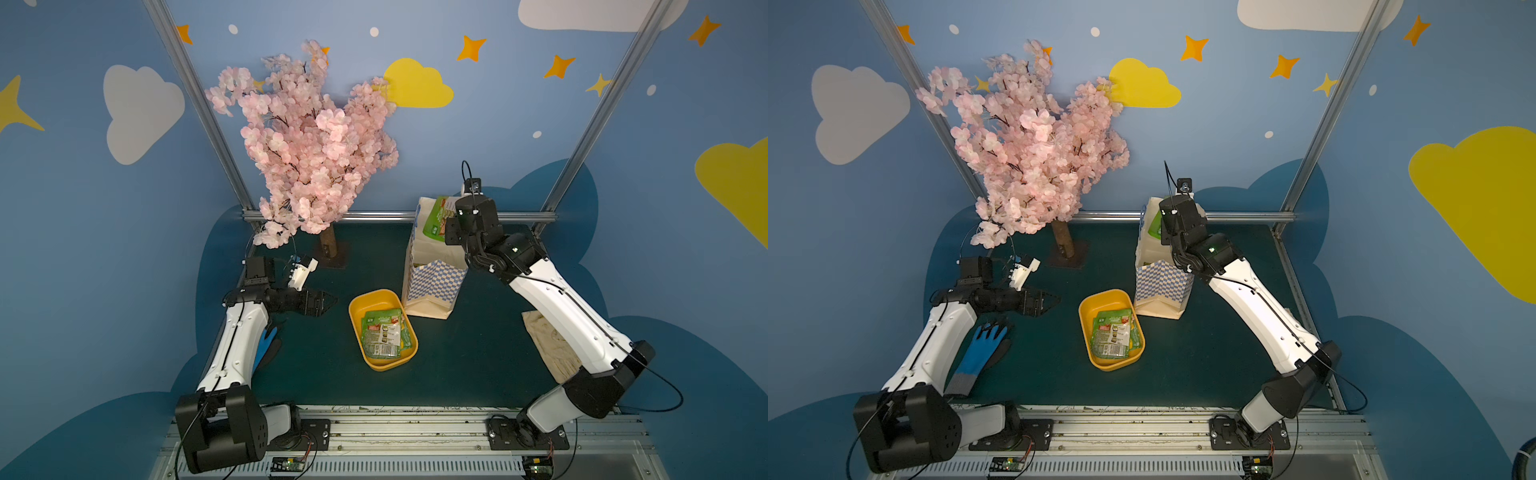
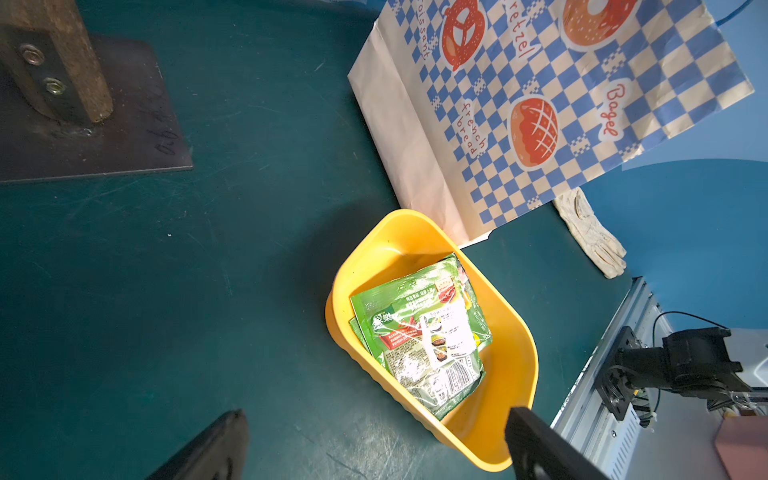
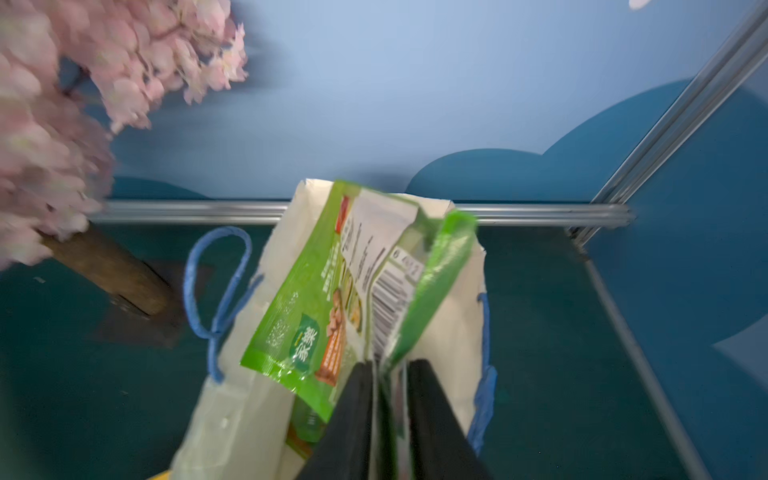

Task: Place the condiment packets inside the bag
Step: Place the condiment packet in the paper bag, then pick up the condiment packet from the storage box.

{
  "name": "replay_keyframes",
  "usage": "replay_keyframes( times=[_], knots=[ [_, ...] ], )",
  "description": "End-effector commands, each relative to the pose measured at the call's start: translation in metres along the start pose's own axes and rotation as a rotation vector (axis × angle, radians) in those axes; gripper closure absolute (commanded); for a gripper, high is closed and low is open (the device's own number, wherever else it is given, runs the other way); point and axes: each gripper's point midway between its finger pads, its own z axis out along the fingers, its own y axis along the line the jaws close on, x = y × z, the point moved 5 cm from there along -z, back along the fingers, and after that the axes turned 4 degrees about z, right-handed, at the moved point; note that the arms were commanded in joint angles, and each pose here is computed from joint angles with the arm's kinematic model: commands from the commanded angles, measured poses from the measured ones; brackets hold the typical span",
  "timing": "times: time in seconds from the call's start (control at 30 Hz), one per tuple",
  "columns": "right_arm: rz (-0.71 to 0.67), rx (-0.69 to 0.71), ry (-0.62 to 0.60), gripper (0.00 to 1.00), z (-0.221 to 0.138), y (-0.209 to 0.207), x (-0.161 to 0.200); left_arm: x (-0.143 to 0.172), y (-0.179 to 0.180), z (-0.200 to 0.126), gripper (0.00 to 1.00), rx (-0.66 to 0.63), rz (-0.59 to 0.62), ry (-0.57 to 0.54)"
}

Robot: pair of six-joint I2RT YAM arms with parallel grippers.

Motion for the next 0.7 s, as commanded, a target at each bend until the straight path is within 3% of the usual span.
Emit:
replay_keyframes(
  times=[0.0,0.07,0.27,0.43,0.67],
  knots=[
    [0.009,0.015,-0.023,0.44,-0.007,-0.002,-0.018,-0.002,-0.007,-0.008,0.00,-0.001,0.025,-0.014],
    [0.009,0.005,-0.030,0.32,-0.010,0.002,-0.023,-0.001,-0.008,-0.007,0.00,0.011,0.024,-0.017],
    [-0.039,-0.130,-0.086,0.30,-0.061,0.031,-0.021,0.001,-0.006,-0.007,0.00,-0.002,0.027,-0.006],
    [-0.057,-0.325,0.028,0.28,-0.091,0.063,0.043,-0.001,-0.006,-0.007,0.00,0.000,0.026,-0.012],
    [-0.064,-0.411,0.290,0.23,-0.096,0.086,0.152,0.000,-0.002,-0.004,0.00,0.000,0.016,-0.003]
  ],
)
